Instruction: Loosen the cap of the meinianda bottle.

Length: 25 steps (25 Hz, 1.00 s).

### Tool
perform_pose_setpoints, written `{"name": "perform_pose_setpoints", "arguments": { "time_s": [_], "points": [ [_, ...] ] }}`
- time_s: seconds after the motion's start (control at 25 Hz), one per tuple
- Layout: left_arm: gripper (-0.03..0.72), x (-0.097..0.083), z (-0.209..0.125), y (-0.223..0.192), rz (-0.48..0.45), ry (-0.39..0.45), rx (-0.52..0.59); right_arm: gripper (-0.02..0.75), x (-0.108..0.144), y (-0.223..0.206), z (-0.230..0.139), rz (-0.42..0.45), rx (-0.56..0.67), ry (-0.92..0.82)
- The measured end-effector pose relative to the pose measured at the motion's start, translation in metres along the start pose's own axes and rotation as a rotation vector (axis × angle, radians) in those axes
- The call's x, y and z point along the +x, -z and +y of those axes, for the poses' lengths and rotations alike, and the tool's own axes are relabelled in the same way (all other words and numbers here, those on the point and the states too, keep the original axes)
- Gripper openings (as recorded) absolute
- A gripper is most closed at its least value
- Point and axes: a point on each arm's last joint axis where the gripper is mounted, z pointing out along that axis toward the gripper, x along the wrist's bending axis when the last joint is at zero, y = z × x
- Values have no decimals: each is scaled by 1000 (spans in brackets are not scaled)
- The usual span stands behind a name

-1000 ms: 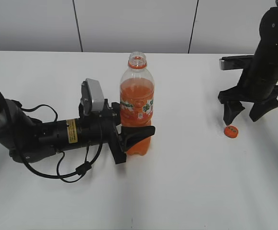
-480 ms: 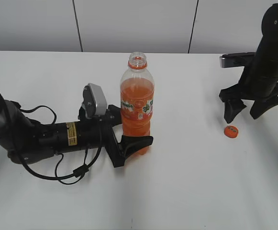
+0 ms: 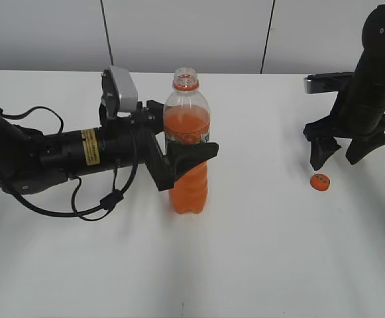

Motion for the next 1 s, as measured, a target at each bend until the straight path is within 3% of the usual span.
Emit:
{"name": "perform_pose_setpoints", "arguments": {
  "time_s": [0.44,1.0],
  "points": [
    [549,-5,57,8,-19,34,-93,566,0,0,2,1,-17,6],
    [549,-14,111,21,-14,-40,-193,566,0,0,3,-1,-28,13]
  ]
}}
